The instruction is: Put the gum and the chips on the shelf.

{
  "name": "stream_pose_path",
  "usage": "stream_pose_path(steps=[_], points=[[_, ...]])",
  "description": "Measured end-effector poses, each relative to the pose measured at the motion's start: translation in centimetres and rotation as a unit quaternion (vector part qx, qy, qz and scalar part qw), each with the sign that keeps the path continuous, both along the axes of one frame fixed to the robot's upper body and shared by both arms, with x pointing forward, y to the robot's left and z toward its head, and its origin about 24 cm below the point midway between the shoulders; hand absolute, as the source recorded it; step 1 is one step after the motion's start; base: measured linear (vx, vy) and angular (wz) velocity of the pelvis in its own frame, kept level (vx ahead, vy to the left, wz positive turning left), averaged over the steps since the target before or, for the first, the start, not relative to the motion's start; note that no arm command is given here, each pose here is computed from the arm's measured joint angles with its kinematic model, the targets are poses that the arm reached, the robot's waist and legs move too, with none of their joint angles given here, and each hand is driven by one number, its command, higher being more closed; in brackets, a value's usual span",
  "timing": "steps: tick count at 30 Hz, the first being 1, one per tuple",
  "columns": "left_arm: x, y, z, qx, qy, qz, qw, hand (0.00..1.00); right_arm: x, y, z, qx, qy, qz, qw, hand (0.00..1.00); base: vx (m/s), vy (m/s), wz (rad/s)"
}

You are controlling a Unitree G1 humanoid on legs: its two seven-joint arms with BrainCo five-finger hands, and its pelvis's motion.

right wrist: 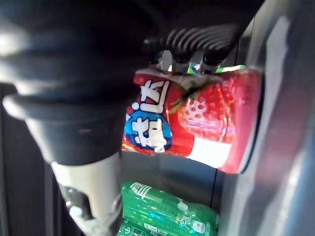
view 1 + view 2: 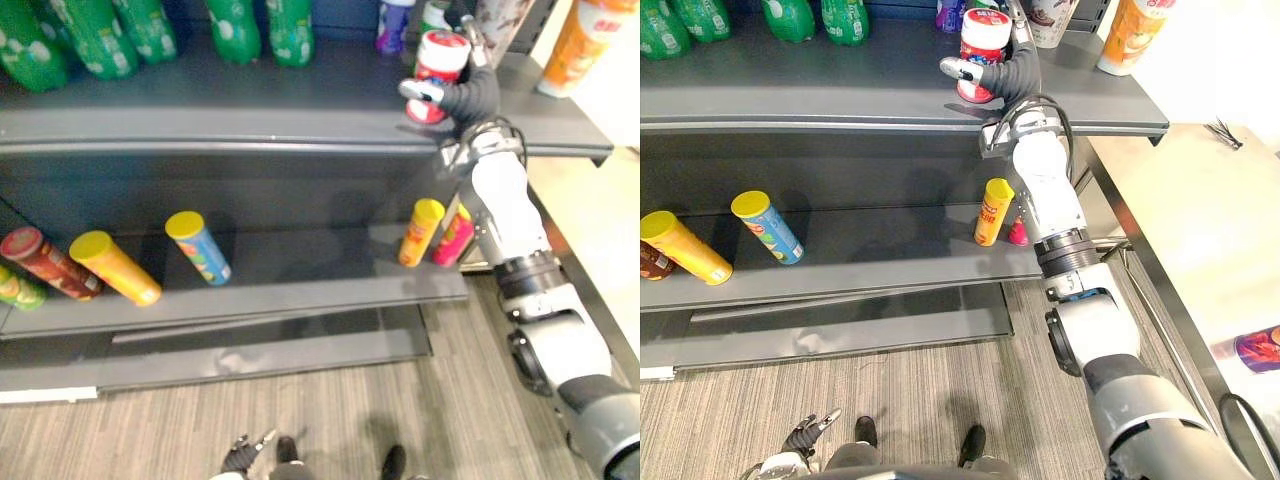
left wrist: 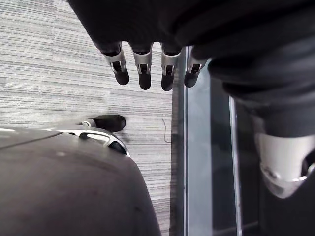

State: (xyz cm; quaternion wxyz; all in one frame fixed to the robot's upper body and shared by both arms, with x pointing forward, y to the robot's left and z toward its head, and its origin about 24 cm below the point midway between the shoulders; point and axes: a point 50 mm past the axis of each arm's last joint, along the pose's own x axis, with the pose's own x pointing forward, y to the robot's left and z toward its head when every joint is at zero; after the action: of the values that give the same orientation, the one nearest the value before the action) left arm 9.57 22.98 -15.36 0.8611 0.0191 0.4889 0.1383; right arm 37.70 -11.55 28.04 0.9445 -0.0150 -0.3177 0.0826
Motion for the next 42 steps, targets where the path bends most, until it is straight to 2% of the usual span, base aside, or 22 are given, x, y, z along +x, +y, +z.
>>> stream_pose_path(steps=[11, 18, 26, 29, 32, 37, 42], points=[[0.1, 0.0, 0.1, 0.001, -0.003, -0.001, 1.000, 0.00, -0.2, 0.3, -0.3, -0.002, 0.000, 0.002, 1.000, 0.00, 0.01, 0.000, -0.03], [0.1, 0.0, 0.1, 0.001, -0.003, -0.004, 1.000, 0.00, -0.2, -1.4, 0.4, 0.030, -0.005, -0.030, 0.999, 0.00, 0.00, 0.000, 0.00], [0.1, 0.0, 0.1, 0.002, -0.002, -0.004, 1.000, 0.00, -2.8, -3.1, 4.3, 0.065, -0.104, -0.049, 0.991, 0.00, 0.00, 0.000, 0.00], [-0.1, 0.1, 0.0, 0.004, 0.001, -0.003, 1.000, 0.00, -5.3, -2.8, 5.1, 0.085, -0.162, -0.021, 0.983, 0.00, 0.00, 0.000, 0.00], [-0.3, 0.2, 0.0, 0.007, 0.004, -0.002, 1.000, 0.00, -8.1, -2.4, 2.0, 0.104, -0.181, 0.016, 0.978, 0.00, 0.01, 0.000, -0.03], [-0.6, 0.3, 0.0, 0.013, 0.008, 0.004, 1.000, 0.00, -11.4, -1.1, -7.5, 0.107, -0.050, 0.074, 0.990, 0.00, 0.01, -0.007, -0.11], [-1.7, 0.5, -0.3, 0.020, 0.023, 0.006, 1.000, 0.00, -15.5, 0.6, -14.1, 0.098, 0.074, 0.137, 0.983, 0.00, 0.02, -0.004, -0.11]])
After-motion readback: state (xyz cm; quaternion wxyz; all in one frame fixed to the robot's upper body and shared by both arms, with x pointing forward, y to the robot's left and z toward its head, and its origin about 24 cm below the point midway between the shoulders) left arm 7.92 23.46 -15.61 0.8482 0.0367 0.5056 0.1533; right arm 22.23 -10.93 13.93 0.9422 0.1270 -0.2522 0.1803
